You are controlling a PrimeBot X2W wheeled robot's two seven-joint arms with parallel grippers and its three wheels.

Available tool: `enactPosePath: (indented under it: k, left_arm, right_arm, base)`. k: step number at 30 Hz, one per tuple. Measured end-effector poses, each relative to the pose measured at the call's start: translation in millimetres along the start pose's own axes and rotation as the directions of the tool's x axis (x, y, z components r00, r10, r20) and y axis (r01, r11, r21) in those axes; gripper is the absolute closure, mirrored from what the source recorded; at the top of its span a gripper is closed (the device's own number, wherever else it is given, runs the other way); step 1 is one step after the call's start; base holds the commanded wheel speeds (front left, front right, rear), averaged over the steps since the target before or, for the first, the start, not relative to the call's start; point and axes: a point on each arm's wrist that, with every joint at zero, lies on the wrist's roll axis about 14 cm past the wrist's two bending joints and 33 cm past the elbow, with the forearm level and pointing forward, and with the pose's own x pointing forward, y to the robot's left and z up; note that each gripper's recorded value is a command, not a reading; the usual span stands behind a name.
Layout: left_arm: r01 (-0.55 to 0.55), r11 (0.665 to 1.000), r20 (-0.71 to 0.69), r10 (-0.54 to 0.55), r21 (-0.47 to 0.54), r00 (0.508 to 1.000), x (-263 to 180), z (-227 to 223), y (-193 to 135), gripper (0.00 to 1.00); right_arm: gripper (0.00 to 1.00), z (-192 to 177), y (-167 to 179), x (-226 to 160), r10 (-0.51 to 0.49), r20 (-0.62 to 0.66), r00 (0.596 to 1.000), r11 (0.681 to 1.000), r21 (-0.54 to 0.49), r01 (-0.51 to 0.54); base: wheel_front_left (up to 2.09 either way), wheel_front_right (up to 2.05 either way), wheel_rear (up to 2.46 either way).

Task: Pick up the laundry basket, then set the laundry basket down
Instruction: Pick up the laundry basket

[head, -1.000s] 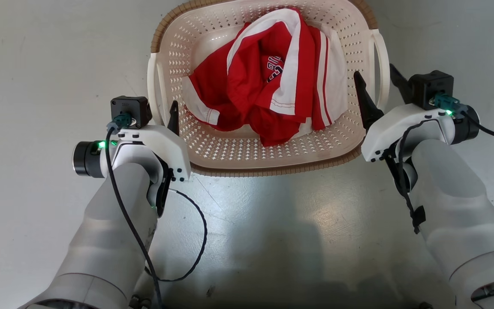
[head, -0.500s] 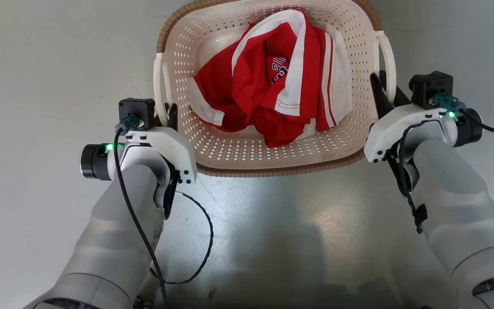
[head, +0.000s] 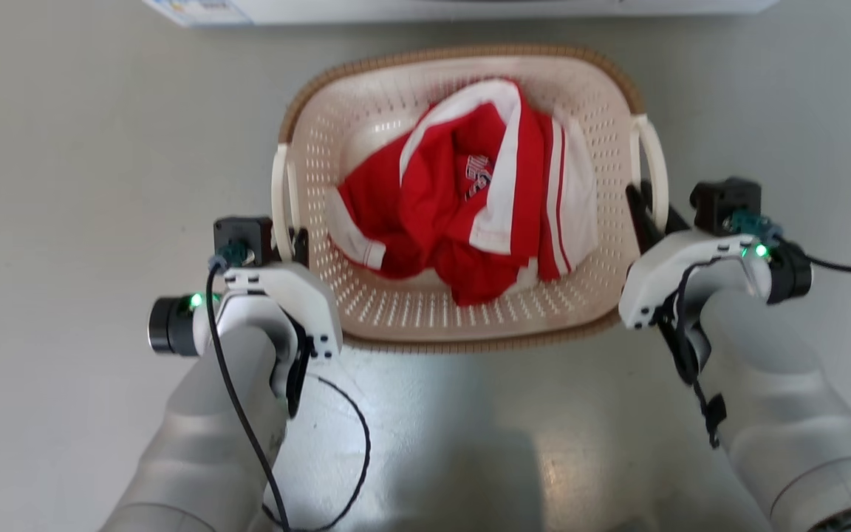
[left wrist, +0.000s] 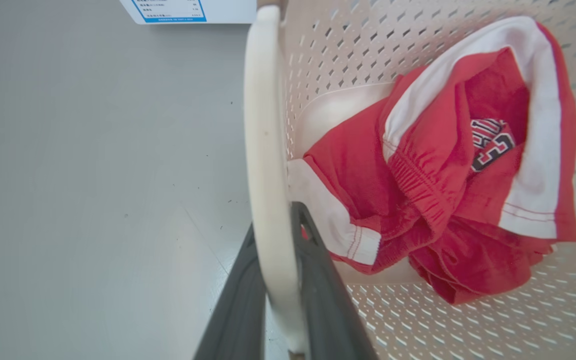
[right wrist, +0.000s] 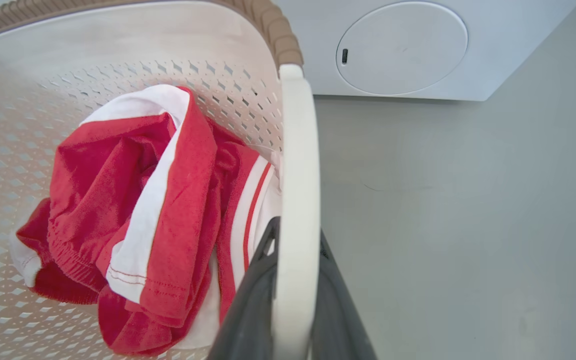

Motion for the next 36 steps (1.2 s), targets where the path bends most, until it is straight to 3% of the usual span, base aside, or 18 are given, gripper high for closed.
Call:
enactPosePath:
  k: [8,23,36]
  left_arm:
    - [0.011,1.000,0.009,-0.011,-0.001,1.000,-38,0,-7,1.00]
    - [0.060,0.998,-0.070,-0.060,0.005,0.996,-126,-41,-18,1.00]
    - [0.072,0.997,-0.057,-0.071,0.015,0.996,-173,-63,-21,1.00]
  right_arm:
    - [1.00,-2,5,-47,-0.018,-0.005,1.000,1.000,0.020,0.018]
    - [1.00,-38,27,-142,-0.021,-0.088,0.996,0.998,0.055,0.026]
    - [1.00,-61,44,-193,-0.009,-0.091,0.996,0.998,0.061,0.015]
  base:
    - [0.00,0.00,0.00]
    - [0.00,0.00,0.00]
    - [0.00,0.00,0.00]
